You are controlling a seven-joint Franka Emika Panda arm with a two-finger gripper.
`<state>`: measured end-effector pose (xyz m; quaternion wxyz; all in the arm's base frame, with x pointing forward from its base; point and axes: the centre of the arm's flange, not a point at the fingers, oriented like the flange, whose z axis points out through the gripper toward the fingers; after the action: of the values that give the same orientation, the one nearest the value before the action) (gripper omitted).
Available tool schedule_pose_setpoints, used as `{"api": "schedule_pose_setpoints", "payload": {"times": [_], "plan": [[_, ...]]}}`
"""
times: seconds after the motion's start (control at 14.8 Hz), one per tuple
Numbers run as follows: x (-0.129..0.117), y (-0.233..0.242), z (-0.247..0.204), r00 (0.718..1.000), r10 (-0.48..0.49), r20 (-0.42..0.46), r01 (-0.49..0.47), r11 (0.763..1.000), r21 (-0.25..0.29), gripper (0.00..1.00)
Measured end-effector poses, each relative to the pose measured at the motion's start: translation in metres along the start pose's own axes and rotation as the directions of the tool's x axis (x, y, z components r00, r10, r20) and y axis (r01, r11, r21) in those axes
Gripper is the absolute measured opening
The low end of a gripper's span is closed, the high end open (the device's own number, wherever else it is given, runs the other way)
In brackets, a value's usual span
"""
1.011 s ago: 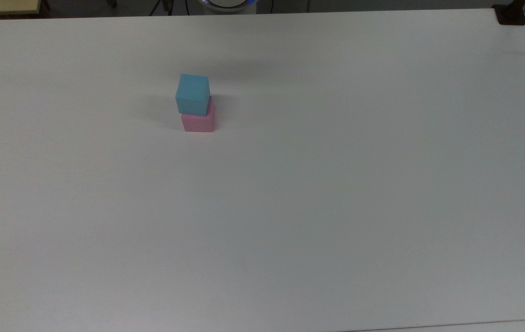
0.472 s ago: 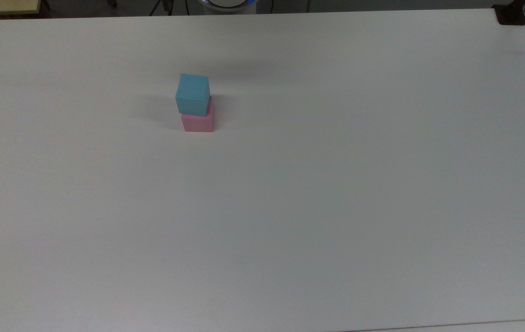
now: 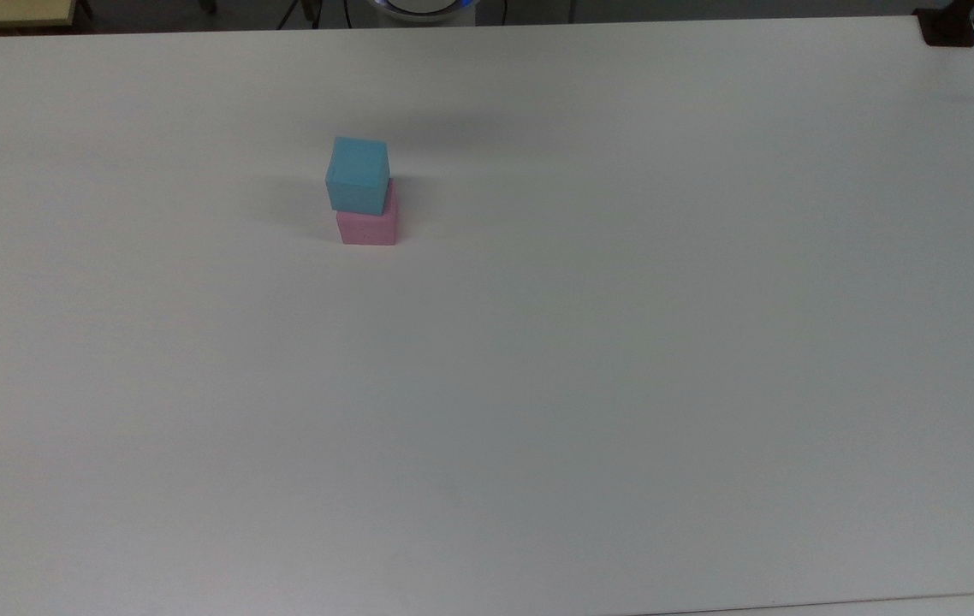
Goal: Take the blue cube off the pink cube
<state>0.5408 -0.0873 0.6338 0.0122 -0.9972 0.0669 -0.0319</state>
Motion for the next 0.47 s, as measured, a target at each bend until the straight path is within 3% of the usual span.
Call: {"api": "schedule_pose_setpoints", "payload": {"times": [0.34, 0.47], "plan": [[0.0002, 0.0, 0.0005, 1.0, -0.022, 0.001, 0.022, 1.0, 0.0, 1.0], [0.0006, 0.0015, 0.0027, 0.99, -0.139, 0.005, 0.139, 0.99, 0.001, 1.0]]}}
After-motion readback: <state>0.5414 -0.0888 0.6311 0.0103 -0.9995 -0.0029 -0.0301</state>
